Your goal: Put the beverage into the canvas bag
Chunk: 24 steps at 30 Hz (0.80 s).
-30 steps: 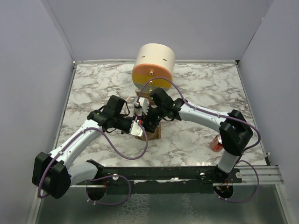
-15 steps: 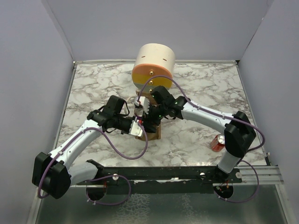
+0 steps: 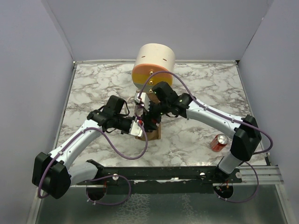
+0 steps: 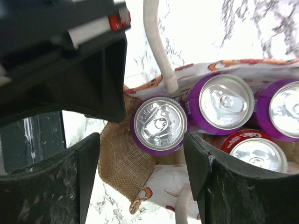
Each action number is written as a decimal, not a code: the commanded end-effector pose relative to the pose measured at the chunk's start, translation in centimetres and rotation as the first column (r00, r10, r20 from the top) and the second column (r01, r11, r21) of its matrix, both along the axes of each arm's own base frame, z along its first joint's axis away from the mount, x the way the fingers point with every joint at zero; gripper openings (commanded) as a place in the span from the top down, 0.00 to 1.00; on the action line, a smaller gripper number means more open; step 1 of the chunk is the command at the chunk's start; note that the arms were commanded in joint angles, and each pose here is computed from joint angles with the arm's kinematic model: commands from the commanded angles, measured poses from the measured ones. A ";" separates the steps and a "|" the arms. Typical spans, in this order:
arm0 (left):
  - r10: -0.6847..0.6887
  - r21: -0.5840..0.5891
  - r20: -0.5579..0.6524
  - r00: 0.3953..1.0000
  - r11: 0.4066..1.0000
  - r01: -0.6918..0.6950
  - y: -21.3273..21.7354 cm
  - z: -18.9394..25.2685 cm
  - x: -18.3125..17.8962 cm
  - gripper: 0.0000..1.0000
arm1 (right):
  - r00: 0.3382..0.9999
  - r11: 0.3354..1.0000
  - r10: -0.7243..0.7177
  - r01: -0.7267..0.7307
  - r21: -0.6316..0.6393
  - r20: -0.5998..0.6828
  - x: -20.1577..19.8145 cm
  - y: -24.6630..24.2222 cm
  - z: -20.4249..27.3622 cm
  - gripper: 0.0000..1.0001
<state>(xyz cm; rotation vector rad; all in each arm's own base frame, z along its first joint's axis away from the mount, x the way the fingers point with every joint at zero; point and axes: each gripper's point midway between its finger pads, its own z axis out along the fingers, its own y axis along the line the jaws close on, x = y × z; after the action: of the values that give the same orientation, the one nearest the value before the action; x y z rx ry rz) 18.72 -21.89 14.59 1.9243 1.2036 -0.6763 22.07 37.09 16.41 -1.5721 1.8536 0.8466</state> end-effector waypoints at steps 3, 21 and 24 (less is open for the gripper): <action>0.002 0.076 -0.113 0.994 0.997 0.007 1.2 -2.1 -2.1 1.00 | 0.994 0.993 -0.027 0.015 0.116 0.103 1.5 -0.3 6.9 0.30; 0.051 0.020 -0.168 0.985 0.999 -0.049 0.0 -0.1 -1.4 0.88 | 0.916 0.931 -0.273 0.175 0.320 0.294 4.8 -12.0 19.1 0.29; 0.069 0.013 -0.182 0.981 0.998 -0.067 -0.2 0.4 -1.3 0.78 | 0.891 0.916 -0.337 0.236 0.324 0.305 4.9 -15.2 19.1 0.28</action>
<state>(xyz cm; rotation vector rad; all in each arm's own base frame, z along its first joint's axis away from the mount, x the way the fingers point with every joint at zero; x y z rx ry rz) 18.74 -21.95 14.92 1.8841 1.2936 -0.7213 28.01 25.44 34.56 -1.1742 1.5904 0.6427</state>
